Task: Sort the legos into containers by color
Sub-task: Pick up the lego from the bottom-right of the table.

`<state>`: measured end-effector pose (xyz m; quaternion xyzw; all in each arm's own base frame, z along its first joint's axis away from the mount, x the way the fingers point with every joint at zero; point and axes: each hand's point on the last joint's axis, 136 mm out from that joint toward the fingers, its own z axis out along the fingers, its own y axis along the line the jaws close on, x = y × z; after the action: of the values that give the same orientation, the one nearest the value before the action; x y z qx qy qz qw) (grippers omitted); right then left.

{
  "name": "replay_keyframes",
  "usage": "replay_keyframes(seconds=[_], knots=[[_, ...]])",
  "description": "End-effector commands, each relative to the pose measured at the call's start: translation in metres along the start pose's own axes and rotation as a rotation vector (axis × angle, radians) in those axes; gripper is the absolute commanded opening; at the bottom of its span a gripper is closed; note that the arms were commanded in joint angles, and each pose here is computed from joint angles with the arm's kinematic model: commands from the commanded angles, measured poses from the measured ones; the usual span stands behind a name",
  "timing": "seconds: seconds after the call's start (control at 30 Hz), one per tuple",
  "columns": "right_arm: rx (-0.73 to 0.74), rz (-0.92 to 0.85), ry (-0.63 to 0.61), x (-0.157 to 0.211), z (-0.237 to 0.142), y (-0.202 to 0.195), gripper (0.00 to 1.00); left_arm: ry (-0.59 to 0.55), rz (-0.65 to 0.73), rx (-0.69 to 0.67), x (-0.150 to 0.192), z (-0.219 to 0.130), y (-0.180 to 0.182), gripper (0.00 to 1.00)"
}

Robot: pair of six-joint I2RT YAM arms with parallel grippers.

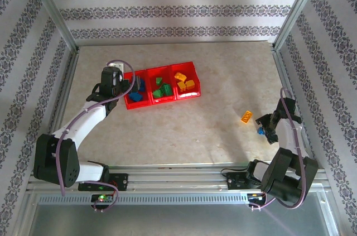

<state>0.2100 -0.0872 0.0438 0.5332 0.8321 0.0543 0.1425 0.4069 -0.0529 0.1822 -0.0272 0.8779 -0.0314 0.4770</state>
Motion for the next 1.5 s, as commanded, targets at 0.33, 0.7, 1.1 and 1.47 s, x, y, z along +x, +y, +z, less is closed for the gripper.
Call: replay_keyframes(seconds=[0.33,0.7,1.1,1.47], knots=[[0.012,-0.031,0.026,-0.01,0.025,0.016,0.57,-0.016,-0.041,0.034,-0.007,0.002,-0.001,1.0],[0.035,-0.087,0.058,-0.002,0.035,0.027,0.27,-0.038,-0.052,0.017,-0.008,-0.005,0.004,1.0],[-0.054,-0.218,-0.02,0.009,-0.008,0.067,0.22,-0.057,-0.078,0.002,-0.012,-0.011,0.007,1.0],[-0.304,-0.477,-0.169,0.047,-0.083,0.168,0.21,-0.036,-0.189,-0.058,0.006,-0.012,0.025,1.0]])
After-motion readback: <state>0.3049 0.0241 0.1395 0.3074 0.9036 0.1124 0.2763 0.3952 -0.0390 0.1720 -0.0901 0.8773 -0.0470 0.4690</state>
